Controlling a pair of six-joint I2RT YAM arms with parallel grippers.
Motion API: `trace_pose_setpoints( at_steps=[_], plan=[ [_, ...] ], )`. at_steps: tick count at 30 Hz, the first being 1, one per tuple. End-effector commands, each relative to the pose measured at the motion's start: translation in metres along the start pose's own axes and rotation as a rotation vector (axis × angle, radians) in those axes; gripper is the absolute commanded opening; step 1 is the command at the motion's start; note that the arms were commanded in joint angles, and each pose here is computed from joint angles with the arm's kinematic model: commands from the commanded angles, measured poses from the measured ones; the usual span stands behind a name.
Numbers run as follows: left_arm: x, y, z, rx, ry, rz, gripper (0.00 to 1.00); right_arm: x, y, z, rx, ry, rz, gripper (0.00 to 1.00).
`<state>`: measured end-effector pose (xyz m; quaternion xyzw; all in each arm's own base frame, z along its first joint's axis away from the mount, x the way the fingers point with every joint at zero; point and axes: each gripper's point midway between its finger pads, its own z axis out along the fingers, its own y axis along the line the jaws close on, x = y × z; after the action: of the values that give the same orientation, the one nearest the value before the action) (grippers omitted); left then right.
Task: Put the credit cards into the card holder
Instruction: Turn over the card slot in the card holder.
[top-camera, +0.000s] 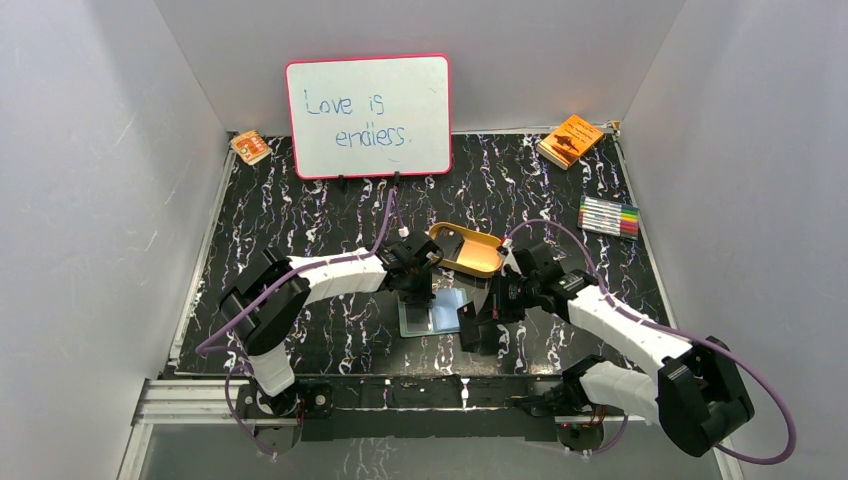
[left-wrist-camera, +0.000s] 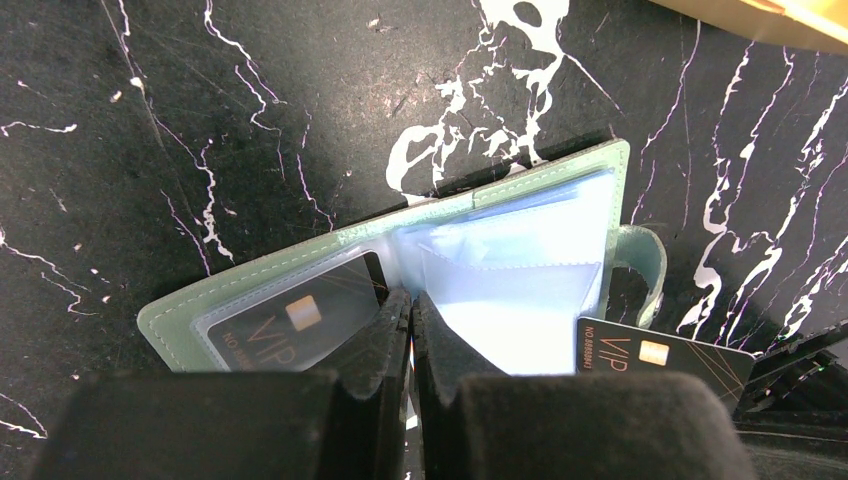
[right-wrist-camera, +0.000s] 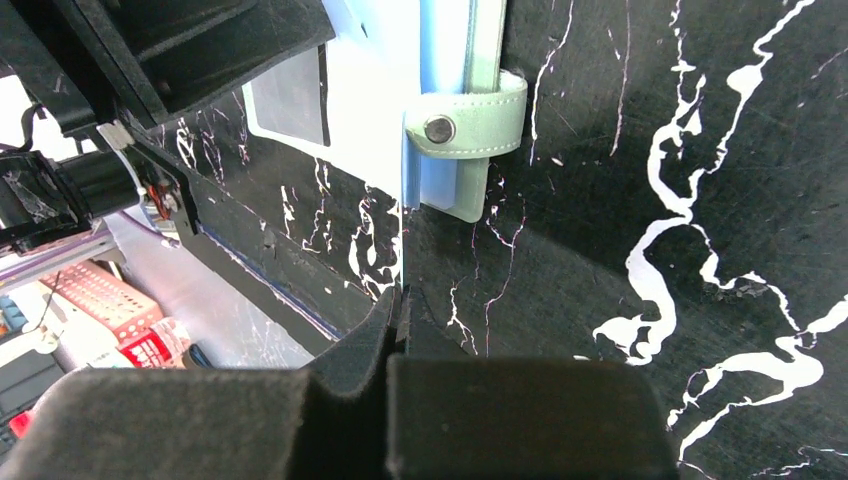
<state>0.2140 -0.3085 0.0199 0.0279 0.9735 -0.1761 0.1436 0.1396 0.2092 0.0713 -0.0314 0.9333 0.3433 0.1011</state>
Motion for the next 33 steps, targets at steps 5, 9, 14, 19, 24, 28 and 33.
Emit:
trace_pose_setpoints(
  at_steps=[5, 9, 14, 19, 24, 28, 33],
  plan=[
    [0.019, 0.033, 0.003, -0.122, 0.044, 0.027, 0.01, -0.031, 0.024, -0.018, -0.025, -0.093, -0.113, 0.0],
    [0.019, 0.033, 0.004, -0.123, 0.046, 0.028, 0.01, -0.042, 0.034, -0.027, -0.036, -0.128, -0.18, 0.0],
    [0.019, 0.033, 0.005, -0.123, 0.048, 0.029, 0.01, -0.052, 0.033, -0.026, -0.006, -0.113, -0.222, 0.0],
    [0.021, 0.034, 0.006, -0.127, 0.053, 0.028, 0.01, -0.059, 0.034, -0.02, -0.012, -0.083, -0.254, 0.0],
    [0.021, 0.035, 0.006, -0.129, 0.053, 0.029, 0.01, -0.062, 0.032, -0.014, 0.001, -0.043, -0.268, 0.0],
    [0.021, 0.035, 0.007, -0.127, 0.055, 0.032, 0.01, -0.063, 0.029, -0.011, 0.009, -0.032, -0.271, 0.0],
    [0.021, 0.035, 0.008, -0.127, 0.059, 0.035, 0.01, -0.063, 0.03, -0.007, -0.002, -0.009, -0.275, 0.0]
  ],
)
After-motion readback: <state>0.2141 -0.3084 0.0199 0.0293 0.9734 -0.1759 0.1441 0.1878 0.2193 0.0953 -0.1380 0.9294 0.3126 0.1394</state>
